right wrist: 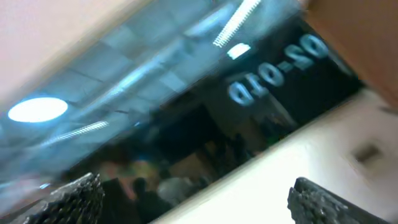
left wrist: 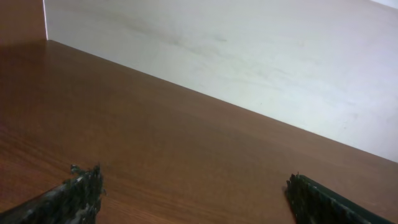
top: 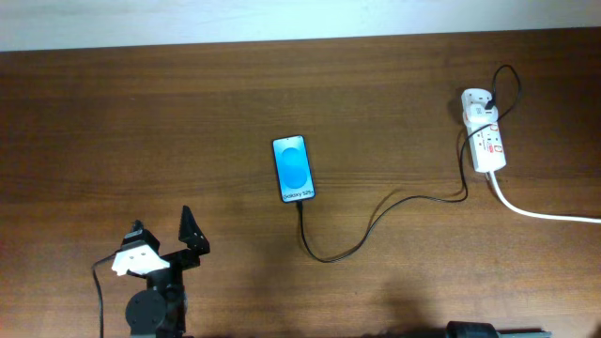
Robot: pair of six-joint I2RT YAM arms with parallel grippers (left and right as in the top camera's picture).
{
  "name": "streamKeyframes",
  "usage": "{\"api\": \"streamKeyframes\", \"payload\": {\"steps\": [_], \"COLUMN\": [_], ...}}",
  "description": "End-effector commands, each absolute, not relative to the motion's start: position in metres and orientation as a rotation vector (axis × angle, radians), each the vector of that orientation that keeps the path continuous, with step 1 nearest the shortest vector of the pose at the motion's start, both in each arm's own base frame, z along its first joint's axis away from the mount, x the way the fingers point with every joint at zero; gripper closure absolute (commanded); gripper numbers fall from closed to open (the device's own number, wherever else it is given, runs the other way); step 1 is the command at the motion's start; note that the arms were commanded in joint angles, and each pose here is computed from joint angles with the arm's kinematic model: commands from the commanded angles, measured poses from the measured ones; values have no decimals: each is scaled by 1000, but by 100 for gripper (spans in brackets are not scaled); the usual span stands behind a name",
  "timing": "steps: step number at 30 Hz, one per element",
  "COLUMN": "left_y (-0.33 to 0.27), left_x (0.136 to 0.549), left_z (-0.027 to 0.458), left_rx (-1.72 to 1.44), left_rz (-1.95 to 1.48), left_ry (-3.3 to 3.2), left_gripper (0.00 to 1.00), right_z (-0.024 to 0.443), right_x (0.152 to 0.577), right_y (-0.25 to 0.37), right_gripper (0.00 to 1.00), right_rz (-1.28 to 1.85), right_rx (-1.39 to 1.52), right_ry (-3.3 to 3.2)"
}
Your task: Plug charger to phone and switch on socket
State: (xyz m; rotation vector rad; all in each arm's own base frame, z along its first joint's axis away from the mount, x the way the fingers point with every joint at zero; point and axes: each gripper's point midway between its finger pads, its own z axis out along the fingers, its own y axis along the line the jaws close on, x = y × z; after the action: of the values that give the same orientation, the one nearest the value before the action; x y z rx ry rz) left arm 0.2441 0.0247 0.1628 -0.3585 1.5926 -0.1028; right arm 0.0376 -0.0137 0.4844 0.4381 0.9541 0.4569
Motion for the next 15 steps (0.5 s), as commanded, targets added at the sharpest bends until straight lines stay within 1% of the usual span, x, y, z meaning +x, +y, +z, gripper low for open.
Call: {"api": "streamKeyframes", "payload": {"steps": [1,2,5,6,8,12,15], "left_y": [27,27,27,27,27,27,27], "left_x": [244,244,244,244,244,244,244], "left_z": [161,161,161,161,161,161,161], "left_rx": [-366,-366,-366,-366,-366,-366,-366], "left_rz": [-93,-92,-92,-93,-93,-93,-93], "left_ry": [1589,1589,1589,1589,1589,1589,1589], "left_gripper": [1,1,1,1,1,1,0], "right_z": [416,383,355,350,328,268,234], "right_x": [74,86,98,106,136,192,218], "right_y": [-38,-40,-69,-71,-74,-69,-63], "right_gripper": [1,1,1,1,1,1,1], "right_rz": [338,308,165,162,159,205,250], "right_rx": [619,666,806,809,812,771,730], "right_ry": [1160,1280,1284,1283,1295,1358,1363]}}
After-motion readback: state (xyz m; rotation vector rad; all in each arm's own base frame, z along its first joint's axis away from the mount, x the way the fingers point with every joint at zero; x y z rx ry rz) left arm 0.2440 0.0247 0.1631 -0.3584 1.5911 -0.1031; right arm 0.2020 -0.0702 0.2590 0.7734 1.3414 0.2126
